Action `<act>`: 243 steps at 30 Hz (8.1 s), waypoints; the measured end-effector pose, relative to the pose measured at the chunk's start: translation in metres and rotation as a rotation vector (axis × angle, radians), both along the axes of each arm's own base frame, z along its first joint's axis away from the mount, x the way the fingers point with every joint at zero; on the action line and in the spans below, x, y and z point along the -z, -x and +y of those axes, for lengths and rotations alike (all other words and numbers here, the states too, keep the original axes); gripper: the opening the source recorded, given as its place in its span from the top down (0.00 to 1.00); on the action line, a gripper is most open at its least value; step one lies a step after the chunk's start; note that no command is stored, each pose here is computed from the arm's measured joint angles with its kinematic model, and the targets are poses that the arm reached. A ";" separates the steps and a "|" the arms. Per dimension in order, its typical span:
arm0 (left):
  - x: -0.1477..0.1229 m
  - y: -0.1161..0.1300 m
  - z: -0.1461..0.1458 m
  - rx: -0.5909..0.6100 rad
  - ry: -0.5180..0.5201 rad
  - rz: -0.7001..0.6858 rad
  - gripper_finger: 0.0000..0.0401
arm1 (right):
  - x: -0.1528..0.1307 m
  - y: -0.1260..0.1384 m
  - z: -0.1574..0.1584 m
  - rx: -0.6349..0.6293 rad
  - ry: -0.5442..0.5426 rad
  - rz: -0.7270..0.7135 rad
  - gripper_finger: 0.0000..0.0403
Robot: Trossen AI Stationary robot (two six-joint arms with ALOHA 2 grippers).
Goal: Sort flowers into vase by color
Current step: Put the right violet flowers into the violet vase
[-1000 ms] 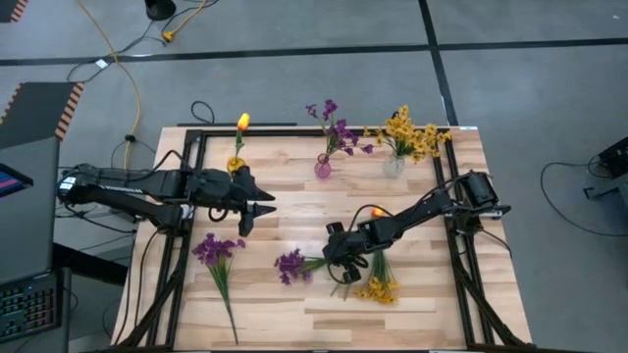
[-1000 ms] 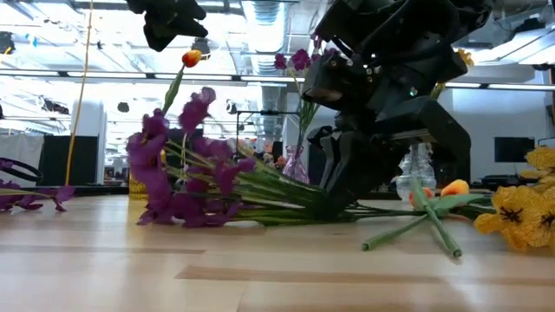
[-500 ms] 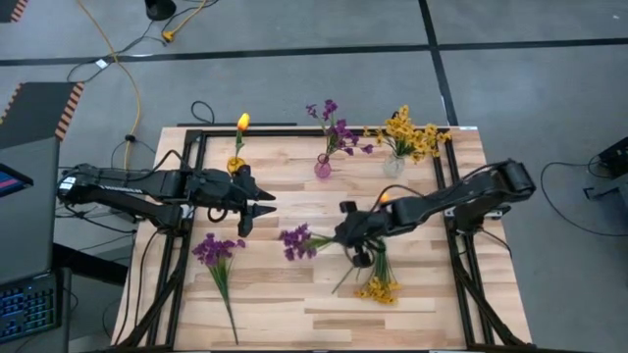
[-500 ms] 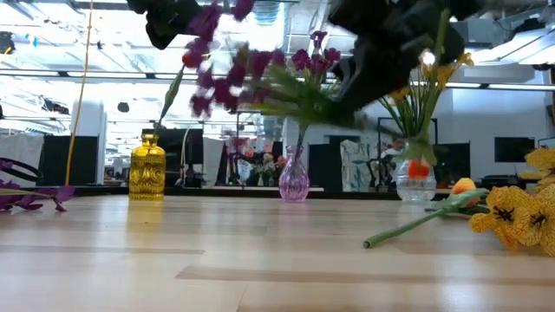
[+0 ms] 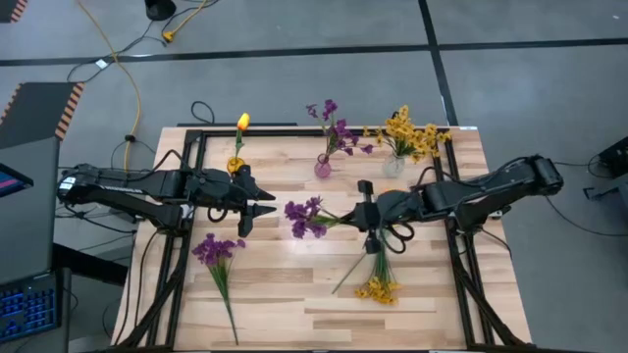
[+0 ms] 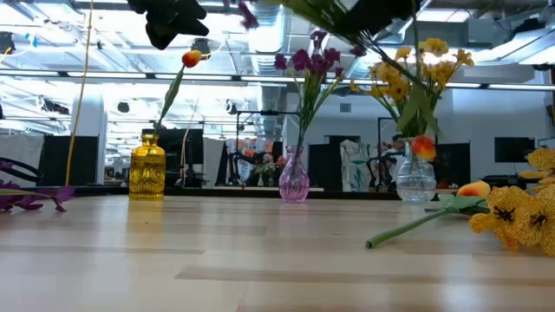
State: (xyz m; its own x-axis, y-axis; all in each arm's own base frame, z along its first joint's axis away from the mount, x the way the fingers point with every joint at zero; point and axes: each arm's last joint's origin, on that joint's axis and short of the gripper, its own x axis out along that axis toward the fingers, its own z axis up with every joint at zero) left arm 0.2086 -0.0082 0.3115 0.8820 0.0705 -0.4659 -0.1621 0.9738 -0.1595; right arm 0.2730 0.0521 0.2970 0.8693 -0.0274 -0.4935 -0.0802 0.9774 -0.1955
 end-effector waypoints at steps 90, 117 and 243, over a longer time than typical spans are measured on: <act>-0.015 -0.091 -0.020 -0.177 -0.269 -0.708 0.45 | -0.038 -0.039 -0.018 0.230 0.015 -0.609 0.89; -0.014 -0.091 -0.018 -0.216 -0.269 -0.690 0.77 | -0.024 -0.057 -0.023 0.253 0.014 -0.642 0.89; 0.049 -0.139 0.105 -0.515 -0.343 -0.281 0.80 | -0.027 0.031 -0.034 0.339 -0.030 -0.086 0.41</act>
State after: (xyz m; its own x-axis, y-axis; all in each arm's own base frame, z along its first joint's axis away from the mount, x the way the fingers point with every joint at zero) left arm 0.3477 0.0969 0.2630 0.7806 0.6169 -0.1003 -0.6162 0.7865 0.0410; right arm 0.2421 0.0176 0.3241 0.8516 -0.3082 -0.4240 0.2655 0.9511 -0.1581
